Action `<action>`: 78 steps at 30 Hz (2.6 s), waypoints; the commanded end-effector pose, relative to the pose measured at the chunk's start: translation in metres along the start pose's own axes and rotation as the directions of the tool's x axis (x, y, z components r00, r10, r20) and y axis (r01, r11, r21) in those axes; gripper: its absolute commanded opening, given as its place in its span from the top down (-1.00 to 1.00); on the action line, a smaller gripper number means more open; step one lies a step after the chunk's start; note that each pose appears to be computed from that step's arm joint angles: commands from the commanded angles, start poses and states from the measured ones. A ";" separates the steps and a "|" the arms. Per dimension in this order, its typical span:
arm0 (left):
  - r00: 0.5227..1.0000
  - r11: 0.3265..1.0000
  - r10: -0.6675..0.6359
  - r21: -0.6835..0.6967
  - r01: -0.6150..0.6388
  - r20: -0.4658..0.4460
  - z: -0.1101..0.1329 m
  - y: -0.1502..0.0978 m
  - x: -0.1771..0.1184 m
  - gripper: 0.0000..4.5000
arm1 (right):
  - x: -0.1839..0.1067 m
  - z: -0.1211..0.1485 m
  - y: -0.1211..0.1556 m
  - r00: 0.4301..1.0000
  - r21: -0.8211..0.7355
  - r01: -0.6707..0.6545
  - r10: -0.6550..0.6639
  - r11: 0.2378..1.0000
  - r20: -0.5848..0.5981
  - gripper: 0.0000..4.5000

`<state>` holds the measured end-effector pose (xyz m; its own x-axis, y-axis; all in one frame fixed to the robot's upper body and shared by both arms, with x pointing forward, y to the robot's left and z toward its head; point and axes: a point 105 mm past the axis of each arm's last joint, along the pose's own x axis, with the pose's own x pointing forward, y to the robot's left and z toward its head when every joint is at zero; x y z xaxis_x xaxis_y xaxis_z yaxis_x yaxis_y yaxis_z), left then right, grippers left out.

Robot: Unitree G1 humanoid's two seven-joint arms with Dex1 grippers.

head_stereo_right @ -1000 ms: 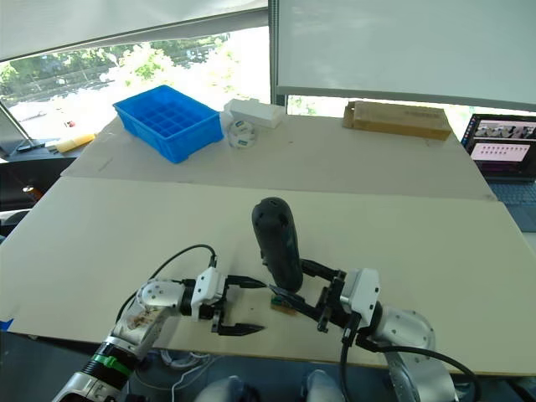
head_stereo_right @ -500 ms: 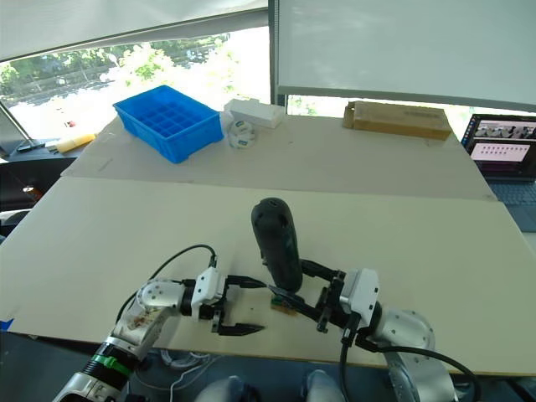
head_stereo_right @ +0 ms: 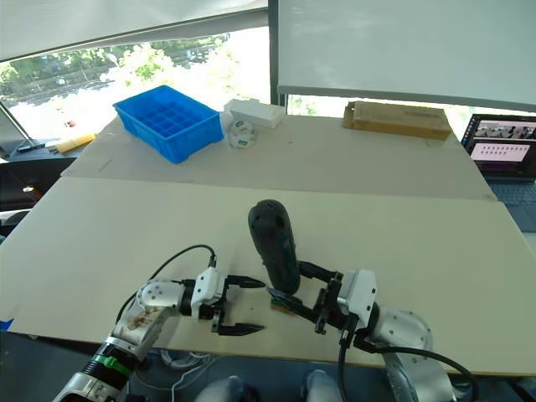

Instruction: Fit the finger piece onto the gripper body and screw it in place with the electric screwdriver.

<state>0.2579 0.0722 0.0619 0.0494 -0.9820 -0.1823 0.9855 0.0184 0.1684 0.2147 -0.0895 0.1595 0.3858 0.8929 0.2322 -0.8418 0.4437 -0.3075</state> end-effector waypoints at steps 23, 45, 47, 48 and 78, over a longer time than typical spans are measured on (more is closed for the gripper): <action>1.000 1.000 -0.010 -0.027 0.010 -0.016 0.000 -0.004 0.002 -1.00 | 0.003 0.024 -0.002 0.995 -0.048 0.003 0.001 0.999 0.099 0.16; 1.000 0.999 -0.012 -0.031 0.012 -0.016 -0.002 -0.006 0.003 -1.00 | 0.000 0.020 -0.003 0.997 -0.051 0.008 -0.004 0.999 0.077 0.16; 1.000 0.999 -0.013 -0.031 0.012 -0.015 -0.002 -0.006 0.003 -1.00 | 0.000 0.020 -0.003 0.997 -0.052 0.009 -0.005 0.999 0.076 0.16; 1.000 0.999 -0.013 -0.032 0.012 -0.015 -0.002 -0.006 0.003 -1.00 | 0.000 0.019 -0.003 0.997 -0.052 0.009 -0.005 0.999 0.076 0.16; 1.000 0.999 -0.020 -0.027 0.019 -0.017 -0.003 -0.005 0.003 -1.00 | -0.001 0.015 -0.004 0.998 -0.056 0.015 -0.011 0.998 0.066 0.16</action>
<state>0.2562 0.0718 0.0626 0.0429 -0.9808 -0.1900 0.9871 0.0122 0.1594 0.2161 -0.0918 0.1587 0.3949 0.8880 0.2356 -0.8429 0.4522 -0.2916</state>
